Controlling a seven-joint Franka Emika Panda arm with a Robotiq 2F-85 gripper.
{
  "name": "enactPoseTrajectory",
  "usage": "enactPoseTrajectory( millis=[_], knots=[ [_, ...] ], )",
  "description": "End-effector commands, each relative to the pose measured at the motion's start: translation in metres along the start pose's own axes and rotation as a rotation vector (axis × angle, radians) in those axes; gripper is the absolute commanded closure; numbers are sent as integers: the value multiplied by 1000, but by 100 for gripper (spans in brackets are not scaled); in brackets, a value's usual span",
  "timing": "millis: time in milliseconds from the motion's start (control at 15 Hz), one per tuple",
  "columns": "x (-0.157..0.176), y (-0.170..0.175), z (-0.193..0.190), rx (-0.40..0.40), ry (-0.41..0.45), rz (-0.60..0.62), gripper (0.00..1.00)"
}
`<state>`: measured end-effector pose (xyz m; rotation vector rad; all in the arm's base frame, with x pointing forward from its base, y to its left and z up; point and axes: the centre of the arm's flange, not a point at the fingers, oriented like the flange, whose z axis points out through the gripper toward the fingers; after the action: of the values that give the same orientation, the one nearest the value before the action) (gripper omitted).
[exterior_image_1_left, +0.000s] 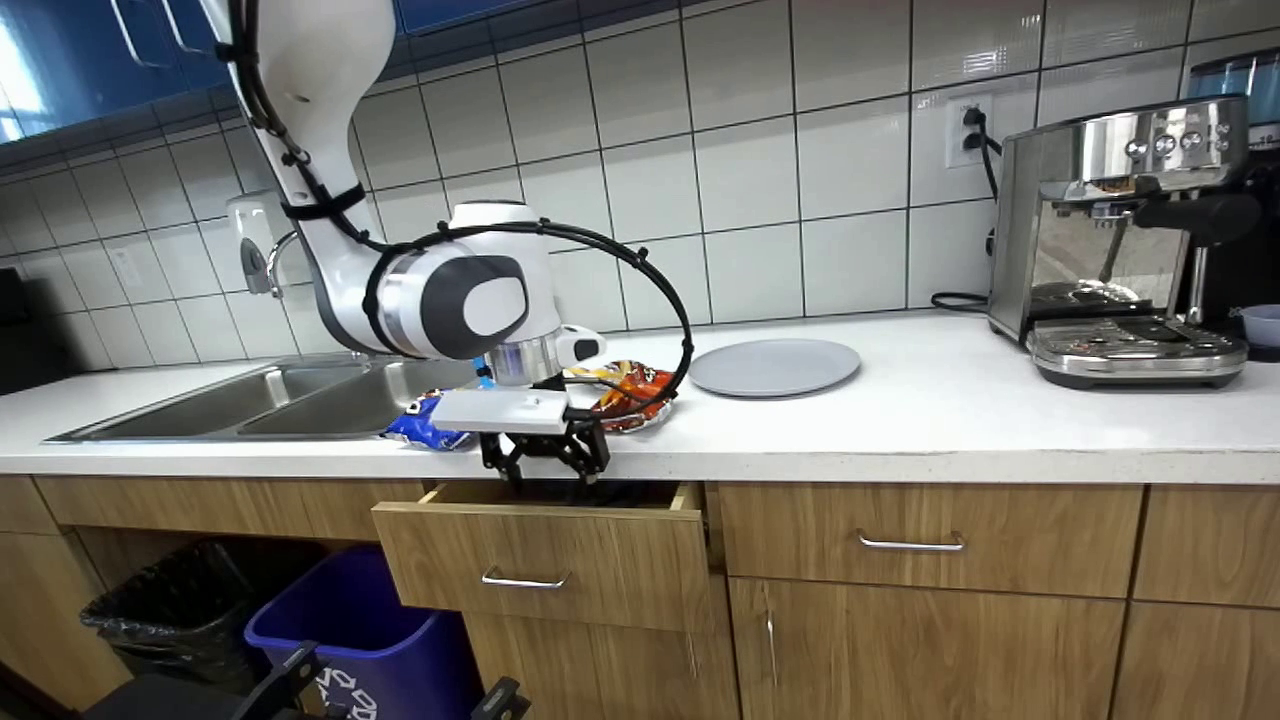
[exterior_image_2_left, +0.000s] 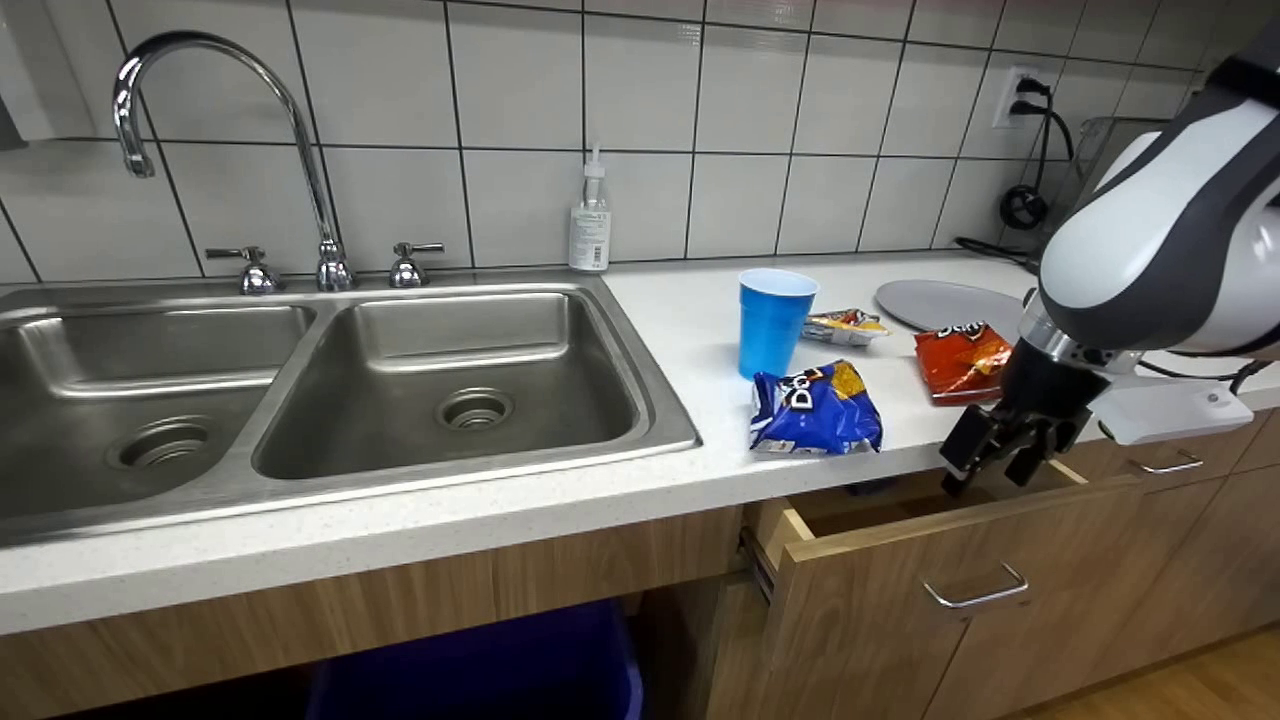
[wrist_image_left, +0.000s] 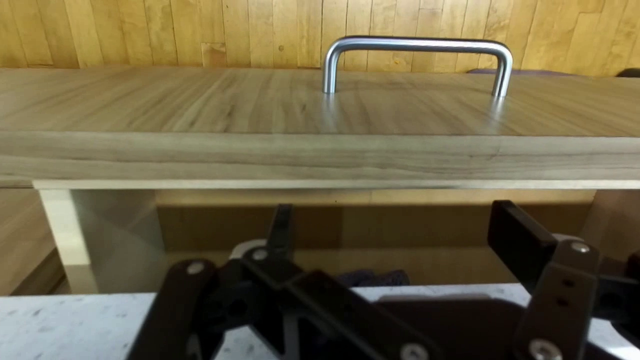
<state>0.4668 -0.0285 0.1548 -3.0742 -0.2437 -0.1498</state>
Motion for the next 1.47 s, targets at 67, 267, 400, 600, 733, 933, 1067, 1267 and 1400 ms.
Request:
enactPoseTrajectory(
  millis=[67,267,400,600,733,933,1067,1267,1400],
  knots=[
    [7,2,13,-37,12,-54,0],
    [6,6,21,-70,18,-75,0],
    [5,7,25,-78,26,-79,0],
    [3,3,21,-85,30,-68,0],
    [2,3,18,-82,11,-51,0],
    [-2,3,14,-71,-16,-7,0],
    [-6,4,13,-60,-40,24,0],
    [-9,4,10,-58,-61,49,0],
    [-13,4,7,-56,-89,54,0]
  ],
)
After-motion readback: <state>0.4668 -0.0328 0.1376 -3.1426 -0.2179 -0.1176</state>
